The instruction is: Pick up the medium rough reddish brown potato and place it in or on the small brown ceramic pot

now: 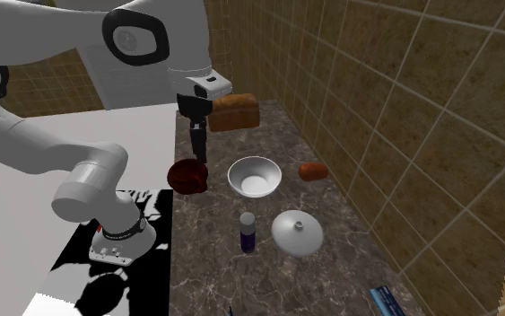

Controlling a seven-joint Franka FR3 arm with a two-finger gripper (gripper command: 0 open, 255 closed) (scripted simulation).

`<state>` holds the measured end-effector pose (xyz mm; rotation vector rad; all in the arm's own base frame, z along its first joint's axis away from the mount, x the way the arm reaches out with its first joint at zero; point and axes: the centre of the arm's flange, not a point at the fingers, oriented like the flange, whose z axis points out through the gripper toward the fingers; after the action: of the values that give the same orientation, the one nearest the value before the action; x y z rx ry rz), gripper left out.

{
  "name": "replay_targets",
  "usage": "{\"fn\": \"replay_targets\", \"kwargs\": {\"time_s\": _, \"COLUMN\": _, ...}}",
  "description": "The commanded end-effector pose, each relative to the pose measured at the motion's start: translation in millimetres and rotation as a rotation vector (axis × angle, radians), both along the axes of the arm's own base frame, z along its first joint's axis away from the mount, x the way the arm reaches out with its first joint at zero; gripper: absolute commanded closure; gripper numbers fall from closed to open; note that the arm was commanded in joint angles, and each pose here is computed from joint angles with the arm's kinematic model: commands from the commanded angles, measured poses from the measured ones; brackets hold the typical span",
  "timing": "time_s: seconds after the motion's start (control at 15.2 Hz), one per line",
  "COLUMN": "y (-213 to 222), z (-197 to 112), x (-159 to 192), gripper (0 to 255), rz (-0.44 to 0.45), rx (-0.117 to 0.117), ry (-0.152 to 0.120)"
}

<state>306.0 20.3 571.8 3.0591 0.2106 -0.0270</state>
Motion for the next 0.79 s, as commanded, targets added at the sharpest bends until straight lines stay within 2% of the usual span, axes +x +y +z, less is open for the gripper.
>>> {"fn": "replay_targets", "kwargs": {"time_s": 0.0, "y": 0, "z": 0, "x": 0, "gripper": 0, "rz": 0.000, "rx": 0.000, "ry": 0.000}}
{"fn": "replay_targets", "kwargs": {"time_s": 0.73, "y": 51, "z": -72, "x": 107, "gripper": 0, "rz": 0.031, "rx": 0.012, "ry": -0.049}}
